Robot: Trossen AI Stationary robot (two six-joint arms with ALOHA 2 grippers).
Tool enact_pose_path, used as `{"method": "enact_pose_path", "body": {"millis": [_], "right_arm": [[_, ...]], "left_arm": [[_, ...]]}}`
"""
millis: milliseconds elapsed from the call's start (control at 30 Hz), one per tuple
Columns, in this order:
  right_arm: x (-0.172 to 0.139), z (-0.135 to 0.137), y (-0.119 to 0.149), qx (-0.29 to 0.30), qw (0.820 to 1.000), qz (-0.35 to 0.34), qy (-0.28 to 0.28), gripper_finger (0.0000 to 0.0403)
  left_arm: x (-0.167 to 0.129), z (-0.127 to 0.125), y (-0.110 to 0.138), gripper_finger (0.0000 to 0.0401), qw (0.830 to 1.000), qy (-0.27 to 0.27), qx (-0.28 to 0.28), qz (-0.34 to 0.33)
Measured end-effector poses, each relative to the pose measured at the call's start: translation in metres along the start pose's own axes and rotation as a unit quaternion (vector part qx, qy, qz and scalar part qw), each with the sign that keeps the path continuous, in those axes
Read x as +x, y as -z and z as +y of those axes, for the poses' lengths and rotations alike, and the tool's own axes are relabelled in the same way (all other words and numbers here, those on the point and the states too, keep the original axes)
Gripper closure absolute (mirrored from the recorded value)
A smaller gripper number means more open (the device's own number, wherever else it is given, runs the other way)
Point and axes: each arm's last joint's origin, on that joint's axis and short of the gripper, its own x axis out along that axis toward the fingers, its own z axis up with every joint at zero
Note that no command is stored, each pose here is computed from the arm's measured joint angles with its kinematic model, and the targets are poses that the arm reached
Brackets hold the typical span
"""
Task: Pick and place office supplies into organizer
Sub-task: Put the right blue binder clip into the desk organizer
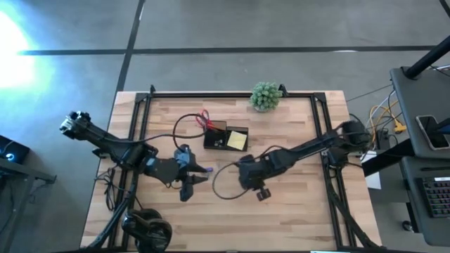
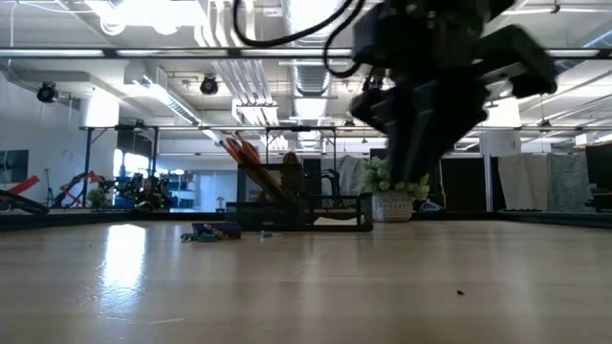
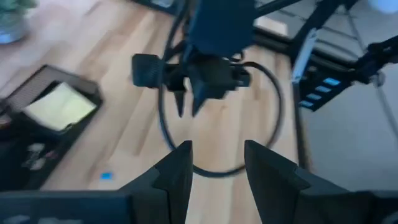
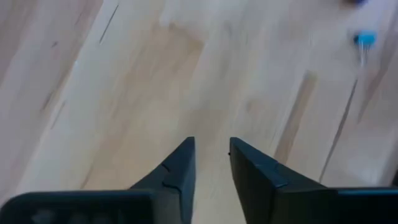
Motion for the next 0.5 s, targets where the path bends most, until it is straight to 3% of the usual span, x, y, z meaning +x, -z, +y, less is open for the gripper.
{"method": "enact_pose_path", "body": {"millis": [233,333,500], "right_arm": [[0.016,-0.039,-0.038,-0.008,0.999,-0.022,0.027,0.0264],[0.016,-0.061,-0.05,-0.017,0.998,-0.037,0.041,0.0263],[0.033,-0.087,-0.061,-0.039,0.998,-0.045,0.024,0.0268]], "left_arm": [[-0.044,0.017,0.012,0.0271,0.998,-0.058,-0.021,0.02],[-0.066,0.031,0.015,0.0271,0.994,-0.097,-0.049,-0.011],[-0.085,0.054,0.027,0.0271,0.992,-0.109,-0.063,-0.031]]}}
